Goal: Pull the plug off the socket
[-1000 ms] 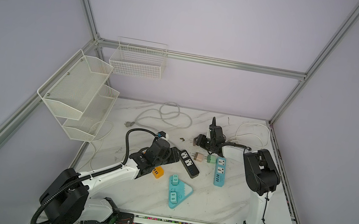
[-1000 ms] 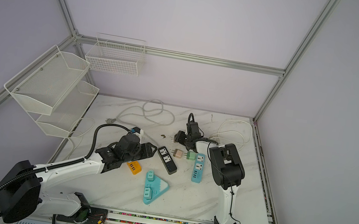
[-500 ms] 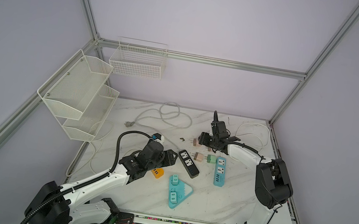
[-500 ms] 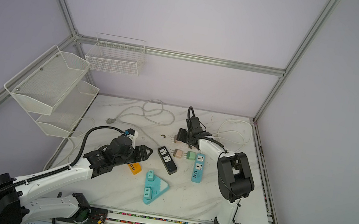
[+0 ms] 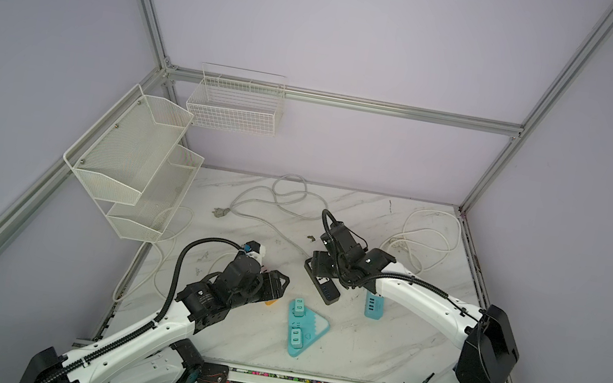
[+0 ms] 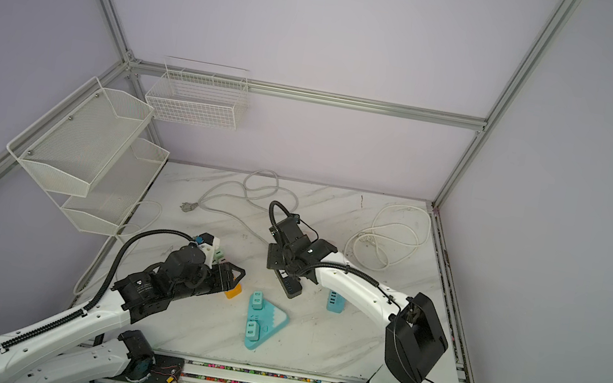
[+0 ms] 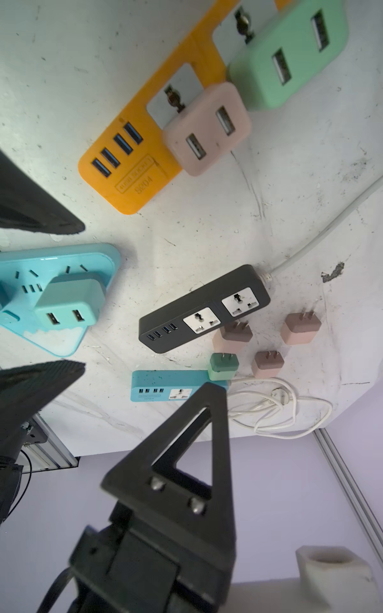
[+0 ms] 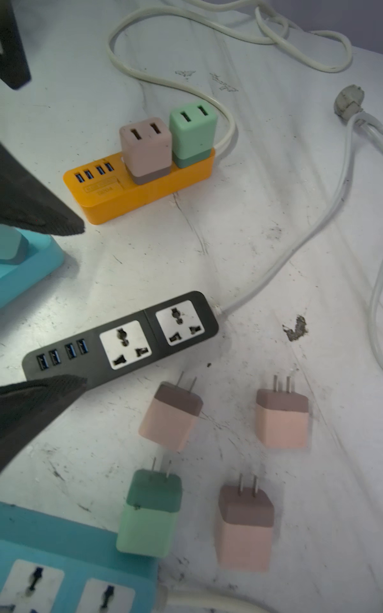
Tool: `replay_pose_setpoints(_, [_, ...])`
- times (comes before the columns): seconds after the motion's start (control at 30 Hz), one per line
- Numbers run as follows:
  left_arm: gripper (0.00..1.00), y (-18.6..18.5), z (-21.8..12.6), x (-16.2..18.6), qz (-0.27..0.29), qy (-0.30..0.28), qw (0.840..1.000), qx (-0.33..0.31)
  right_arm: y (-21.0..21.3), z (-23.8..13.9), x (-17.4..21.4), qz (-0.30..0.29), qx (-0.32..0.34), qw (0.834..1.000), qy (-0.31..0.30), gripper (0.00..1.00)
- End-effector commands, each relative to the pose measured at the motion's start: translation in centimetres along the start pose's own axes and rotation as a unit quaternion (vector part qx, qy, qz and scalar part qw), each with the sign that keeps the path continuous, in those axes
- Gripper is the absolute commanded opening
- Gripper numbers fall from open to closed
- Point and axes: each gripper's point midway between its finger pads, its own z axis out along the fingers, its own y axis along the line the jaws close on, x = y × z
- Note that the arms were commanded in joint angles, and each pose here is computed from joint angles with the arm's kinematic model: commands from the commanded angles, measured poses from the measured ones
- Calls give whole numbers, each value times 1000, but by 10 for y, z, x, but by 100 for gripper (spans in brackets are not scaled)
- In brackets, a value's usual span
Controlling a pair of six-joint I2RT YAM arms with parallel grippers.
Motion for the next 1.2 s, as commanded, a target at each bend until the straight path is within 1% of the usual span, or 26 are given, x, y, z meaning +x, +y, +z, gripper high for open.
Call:
replay_pose_setpoints(0.0, [61, 20, 1, 20, 7, 24, 1000, -13, 3, -11, 31, 10, 46, 999, 23, 71])
replay_pose_setpoints(0.07, [61, 22, 0, 24, 2, 28, 1000, -5, 11, -11, 50, 9, 53, 998, 40, 71])
replay_pose_setpoints(0.13, [61, 25, -1, 28, 1, 31, 1000, -4, 21, -13, 66, 12, 58, 997, 44, 71])
replay_pose_setpoints(0.27, [61, 35, -7, 31, -12, 21, 1000, -11, 47, -7, 97, 8, 48, 996, 69, 71])
replay_pose_setpoints(0.4, [61, 43, -12, 31, -23, 2, 1000, -14, 52, 3, 117, 5, 62, 995, 81, 71])
replay_pose_setpoints(0.5, [61, 49, -15, 32, -34, -6, 999, -18, 49, 7, 120, 11, 62, 995, 78, 68])
replay_pose_setpoints(0.57, [61, 52, -16, 32, -38, -10, 999, -18, 47, 14, 124, 12, 69, 994, 81, 65])
replay_pose_setpoints(0.73, [61, 56, -15, 34, -45, -11, 999, -23, 51, 28, 127, -12, 68, 994, 82, 54])
replay_pose_setpoints(0.87, [61, 62, -13, 37, -48, -9, 998, -31, 51, 39, 125, -38, 76, 993, 82, 48])
replay_pose_setpoints(1.0, [61, 65, -12, 40, -51, -4, 998, -36, 57, 52, 119, -70, 62, 992, 85, 42])
replay_pose_setpoints(1.07, [61, 69, -11, 42, -55, -3, 998, -42, 60, 61, 117, -87, 53, 990, 94, 37])
replay_pose_setpoints(1.17, [61, 71, -10, 44, -62, -3, 997, -44, 62, 70, 109, -122, 42, 988, 88, 33])
